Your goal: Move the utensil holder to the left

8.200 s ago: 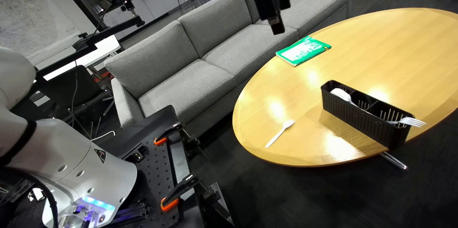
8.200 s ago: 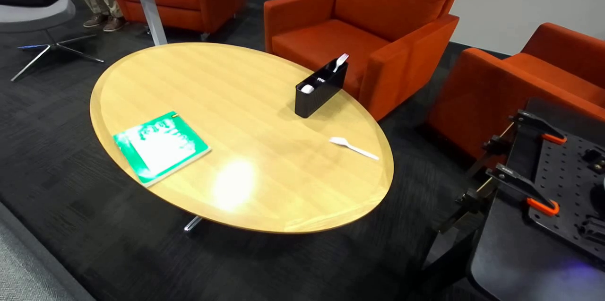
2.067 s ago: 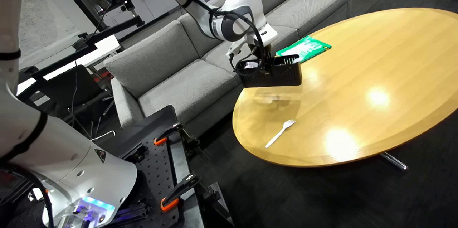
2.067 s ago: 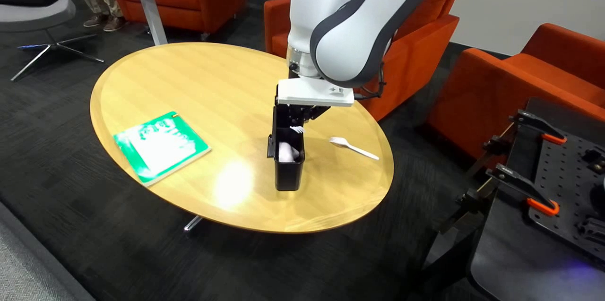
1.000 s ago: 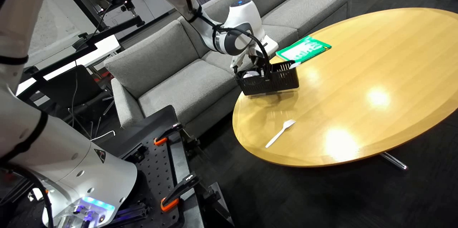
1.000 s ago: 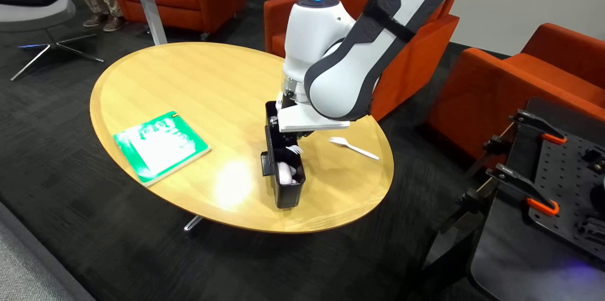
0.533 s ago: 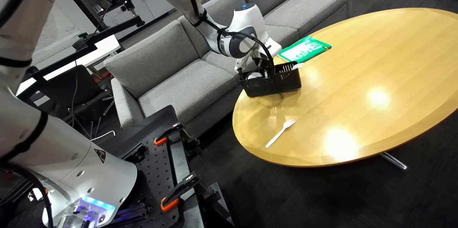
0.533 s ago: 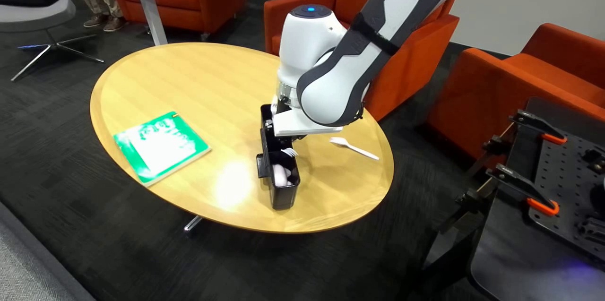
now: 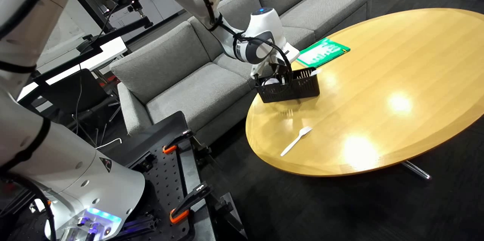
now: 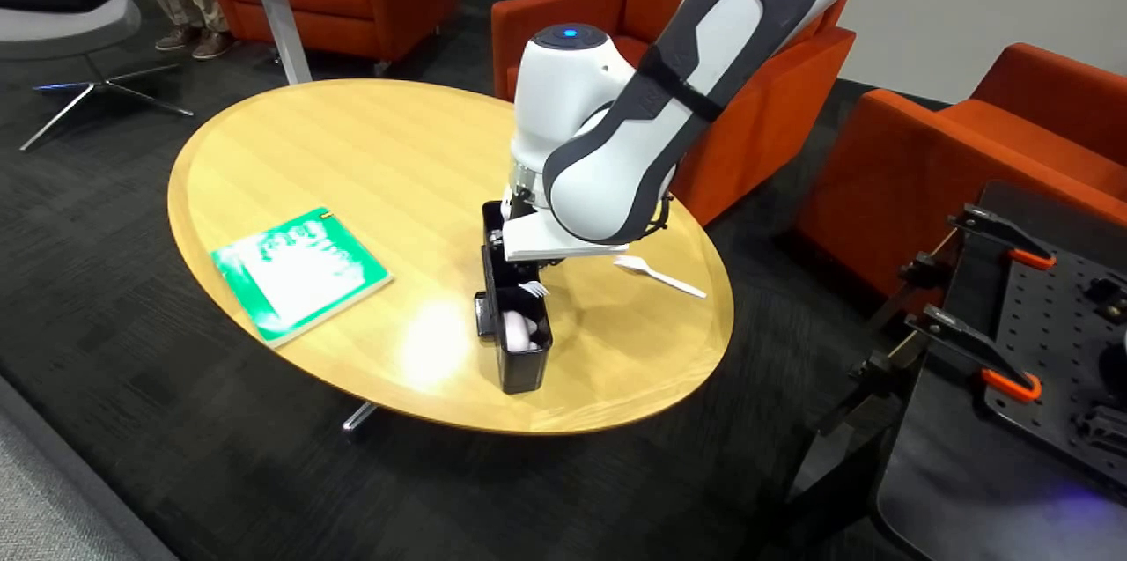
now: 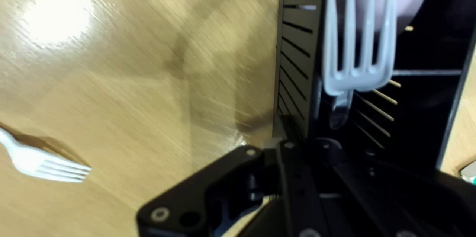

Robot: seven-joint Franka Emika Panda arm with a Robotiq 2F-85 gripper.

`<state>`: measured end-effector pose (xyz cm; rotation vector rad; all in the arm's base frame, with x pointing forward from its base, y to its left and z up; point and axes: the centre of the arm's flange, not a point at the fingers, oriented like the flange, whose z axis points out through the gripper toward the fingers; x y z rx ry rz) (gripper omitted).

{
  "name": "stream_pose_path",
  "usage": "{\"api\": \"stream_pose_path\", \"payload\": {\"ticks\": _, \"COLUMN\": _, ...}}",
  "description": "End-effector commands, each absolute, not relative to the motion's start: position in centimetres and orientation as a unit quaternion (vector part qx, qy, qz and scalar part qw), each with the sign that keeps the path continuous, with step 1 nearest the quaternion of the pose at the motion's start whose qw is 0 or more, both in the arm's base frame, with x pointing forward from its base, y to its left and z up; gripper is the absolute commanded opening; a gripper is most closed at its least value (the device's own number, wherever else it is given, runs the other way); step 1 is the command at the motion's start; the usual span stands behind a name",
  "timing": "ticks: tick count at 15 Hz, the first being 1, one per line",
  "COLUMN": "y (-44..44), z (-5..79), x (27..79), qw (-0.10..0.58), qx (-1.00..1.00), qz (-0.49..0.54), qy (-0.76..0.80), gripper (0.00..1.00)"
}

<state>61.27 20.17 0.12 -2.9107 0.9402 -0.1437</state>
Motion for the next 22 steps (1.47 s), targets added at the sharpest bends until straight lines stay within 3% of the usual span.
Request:
{"api": "stream_pose_path", "payload": {"ticks": 1, "y": 20.3, "z": 0.5, "x": 62.5, "qw": 0.043, "qx": -0.950, "qz": -0.037, "qy": 0.308, "gripper": 0.29}}
{"api": "stream_pose_path", "payload": {"ticks": 11, "y": 18.3, "z": 5.9, "x": 60.6, "qw": 0.058, "qx": -0.945, "qz": -0.032, "qy": 0.322, "gripper": 1.00}}
{"api": "stream_pose_path", "payload": {"ticks": 22, "y": 13.9, "z": 16.2, "x": 55.0, "qw": 0.116, "qx": -0.956, "qz": -0.022, "qy": 0.267, "gripper": 1.00}}
